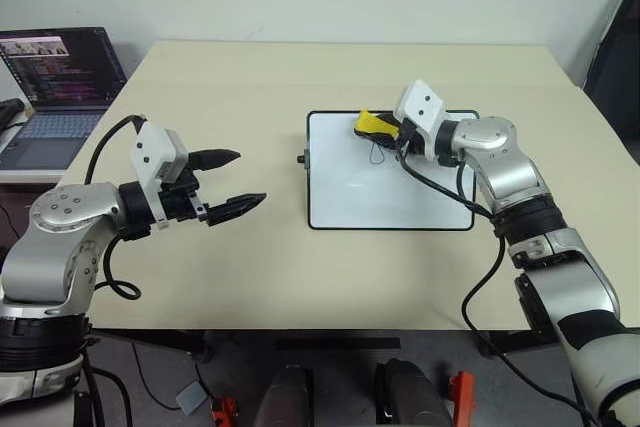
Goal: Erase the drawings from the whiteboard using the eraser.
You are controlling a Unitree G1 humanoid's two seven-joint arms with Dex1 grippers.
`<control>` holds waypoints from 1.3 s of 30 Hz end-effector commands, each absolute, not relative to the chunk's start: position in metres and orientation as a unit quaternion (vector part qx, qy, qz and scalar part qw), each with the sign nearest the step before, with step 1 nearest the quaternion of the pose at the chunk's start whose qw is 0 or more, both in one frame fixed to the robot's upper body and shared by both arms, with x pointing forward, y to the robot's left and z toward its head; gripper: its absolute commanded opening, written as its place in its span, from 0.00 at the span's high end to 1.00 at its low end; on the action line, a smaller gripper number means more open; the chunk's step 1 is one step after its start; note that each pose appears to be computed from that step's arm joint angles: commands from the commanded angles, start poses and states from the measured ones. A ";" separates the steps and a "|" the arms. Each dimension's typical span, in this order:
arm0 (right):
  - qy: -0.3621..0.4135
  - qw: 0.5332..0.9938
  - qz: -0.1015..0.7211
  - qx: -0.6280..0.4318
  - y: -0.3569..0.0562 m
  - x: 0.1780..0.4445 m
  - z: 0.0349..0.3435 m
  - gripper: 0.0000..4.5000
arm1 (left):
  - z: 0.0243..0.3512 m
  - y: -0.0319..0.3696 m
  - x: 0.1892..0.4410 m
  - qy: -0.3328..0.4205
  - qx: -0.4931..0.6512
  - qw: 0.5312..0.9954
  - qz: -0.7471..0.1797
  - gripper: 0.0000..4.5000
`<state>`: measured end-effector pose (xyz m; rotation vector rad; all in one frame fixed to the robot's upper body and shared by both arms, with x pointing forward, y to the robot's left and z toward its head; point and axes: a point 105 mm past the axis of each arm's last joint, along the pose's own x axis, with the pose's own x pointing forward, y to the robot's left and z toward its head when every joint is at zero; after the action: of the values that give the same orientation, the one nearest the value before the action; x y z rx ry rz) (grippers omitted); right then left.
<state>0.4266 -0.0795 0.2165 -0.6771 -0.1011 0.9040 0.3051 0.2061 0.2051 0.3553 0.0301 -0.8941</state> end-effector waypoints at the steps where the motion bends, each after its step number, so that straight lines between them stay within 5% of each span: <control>1: -0.078 0.839 0.410 -0.351 -0.078 0.433 0.234 0.77 | 0.221 0.207 0.300 -0.010 0.192 0.887 -0.421 0.00; 10: -0.035 0.830 0.420 -0.365 -0.076 0.439 0.204 0.77 | 0.220 0.206 0.300 -0.009 0.192 0.888 -0.418 0.00; 17: 0.012 0.792 0.473 -0.385 -0.063 0.418 0.149 0.77 | 0.222 0.206 0.300 -0.012 0.192 0.889 -0.416 0.00; 27: 0.046 0.786 0.516 -0.336 -0.059 0.388 0.115 0.77 | 0.220 0.203 0.301 -0.012 0.191 0.888 -0.418 0.00; 31: 0.013 0.793 0.521 -0.316 -0.063 0.381 0.141 0.77 | 0.221 0.202 0.302 -0.013 0.190 0.887 -0.420 0.00; 39: -0.101 0.771 0.571 -0.262 -0.097 0.316 0.261 0.77 | 0.228 0.209 0.301 -0.015 0.193 0.888 -0.418 0.00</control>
<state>0.3316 -0.0921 0.2344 -0.5851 -0.1491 1.2163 0.3038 0.2048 0.2118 0.3741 0.0122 -0.8787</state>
